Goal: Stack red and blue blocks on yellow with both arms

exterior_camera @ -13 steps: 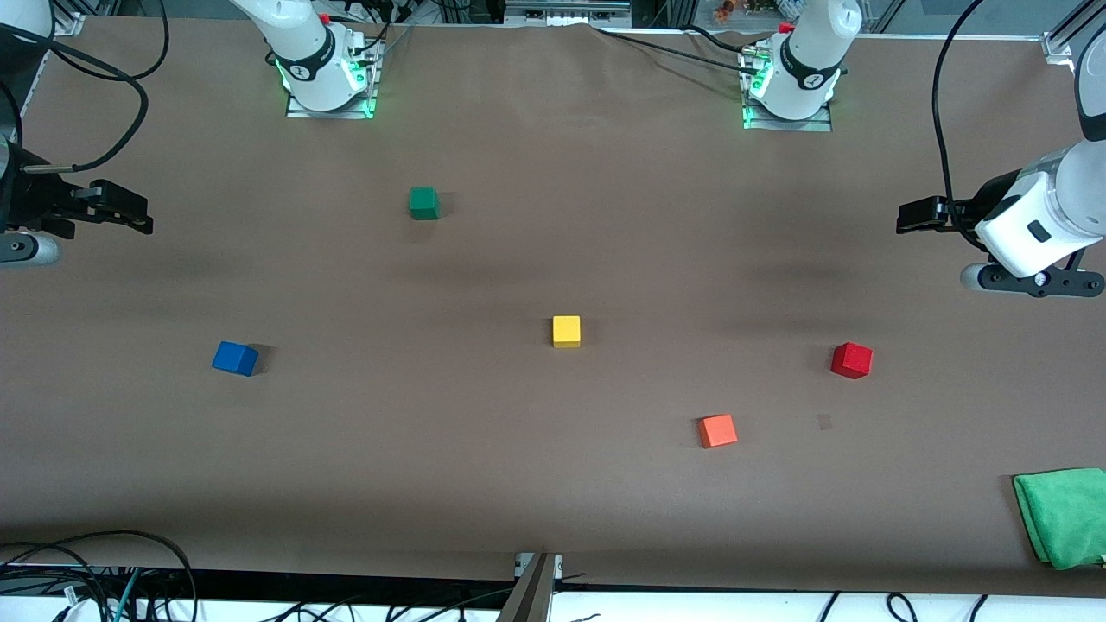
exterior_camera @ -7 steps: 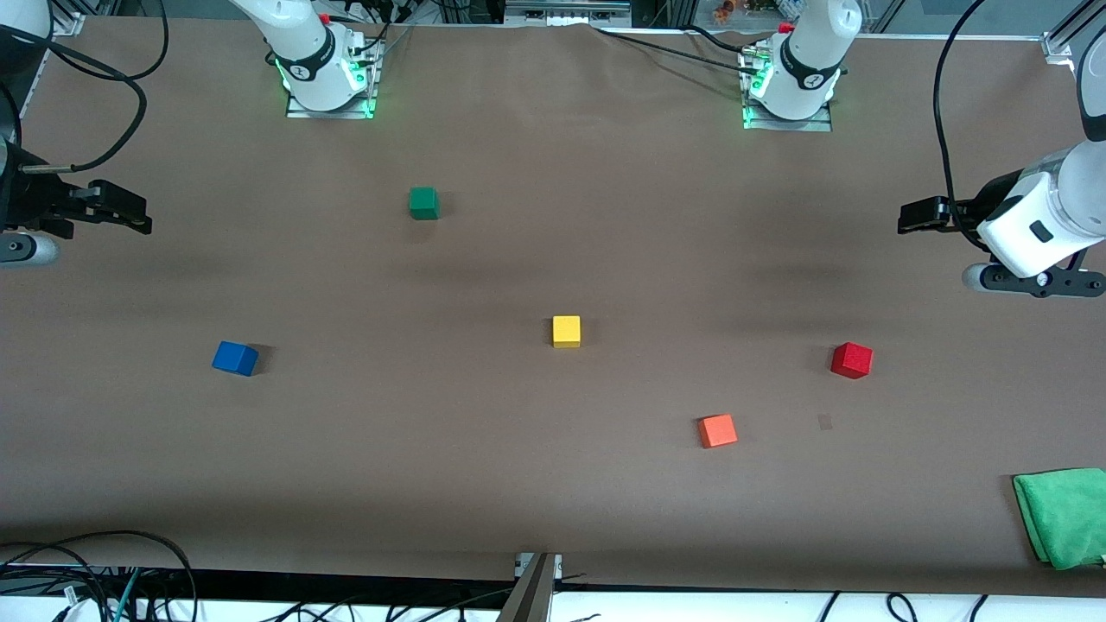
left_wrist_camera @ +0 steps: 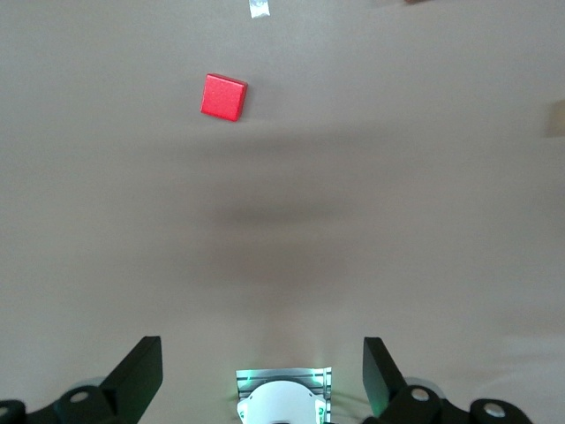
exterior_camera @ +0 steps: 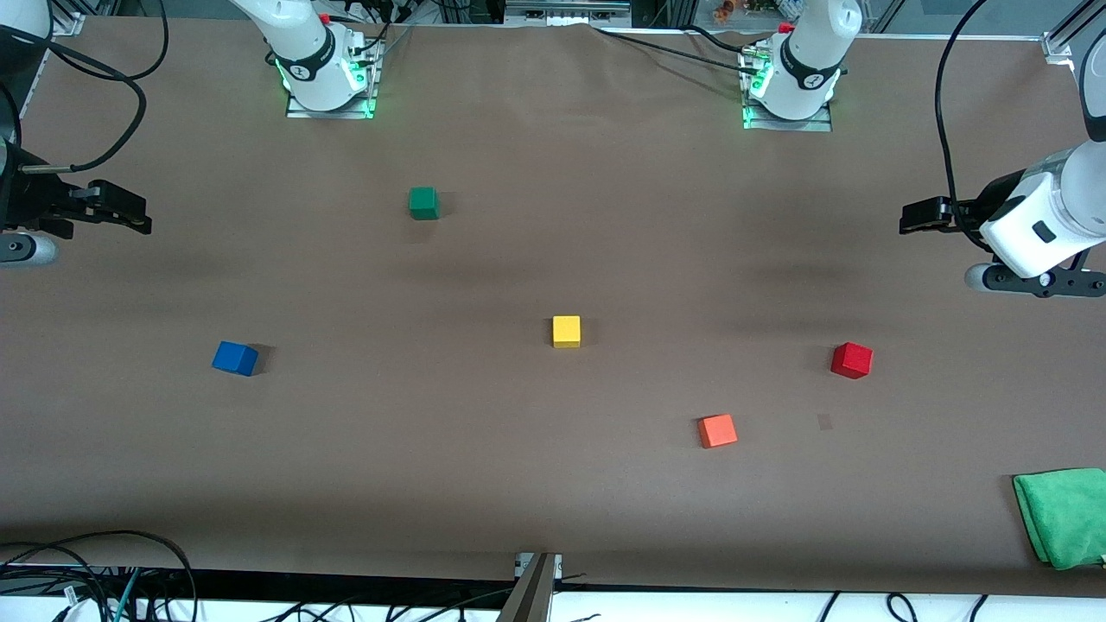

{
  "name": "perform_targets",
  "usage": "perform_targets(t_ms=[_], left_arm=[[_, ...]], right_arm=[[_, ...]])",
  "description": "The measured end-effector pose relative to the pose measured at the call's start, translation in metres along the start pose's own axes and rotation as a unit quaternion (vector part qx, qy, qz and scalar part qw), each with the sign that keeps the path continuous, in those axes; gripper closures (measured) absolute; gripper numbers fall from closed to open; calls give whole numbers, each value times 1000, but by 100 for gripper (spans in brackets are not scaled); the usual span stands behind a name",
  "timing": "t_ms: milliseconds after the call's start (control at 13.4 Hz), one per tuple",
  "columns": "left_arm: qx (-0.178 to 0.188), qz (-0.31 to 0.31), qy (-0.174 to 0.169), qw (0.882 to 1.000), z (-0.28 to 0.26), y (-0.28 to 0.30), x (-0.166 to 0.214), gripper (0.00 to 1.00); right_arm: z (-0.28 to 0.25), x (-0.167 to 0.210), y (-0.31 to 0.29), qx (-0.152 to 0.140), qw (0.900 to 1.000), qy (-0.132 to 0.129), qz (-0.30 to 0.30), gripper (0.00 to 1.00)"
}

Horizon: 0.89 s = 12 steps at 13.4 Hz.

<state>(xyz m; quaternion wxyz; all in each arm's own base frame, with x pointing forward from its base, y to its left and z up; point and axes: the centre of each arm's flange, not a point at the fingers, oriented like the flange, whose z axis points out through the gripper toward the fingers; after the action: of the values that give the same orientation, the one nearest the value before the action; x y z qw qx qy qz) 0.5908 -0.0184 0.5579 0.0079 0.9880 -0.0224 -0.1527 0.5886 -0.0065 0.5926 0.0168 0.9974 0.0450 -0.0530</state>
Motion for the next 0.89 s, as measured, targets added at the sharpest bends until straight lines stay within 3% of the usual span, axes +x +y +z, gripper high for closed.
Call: perform_targets(t_ms=[446,893], left_arm=[[0,13,-6,1000,8,-3,6,0],[-4,60,24,998,61,-54,64,0]], right_arm=[[0,0,0,0,1000,0,0,0],[0,0,1,0,1000,0,1,0]])
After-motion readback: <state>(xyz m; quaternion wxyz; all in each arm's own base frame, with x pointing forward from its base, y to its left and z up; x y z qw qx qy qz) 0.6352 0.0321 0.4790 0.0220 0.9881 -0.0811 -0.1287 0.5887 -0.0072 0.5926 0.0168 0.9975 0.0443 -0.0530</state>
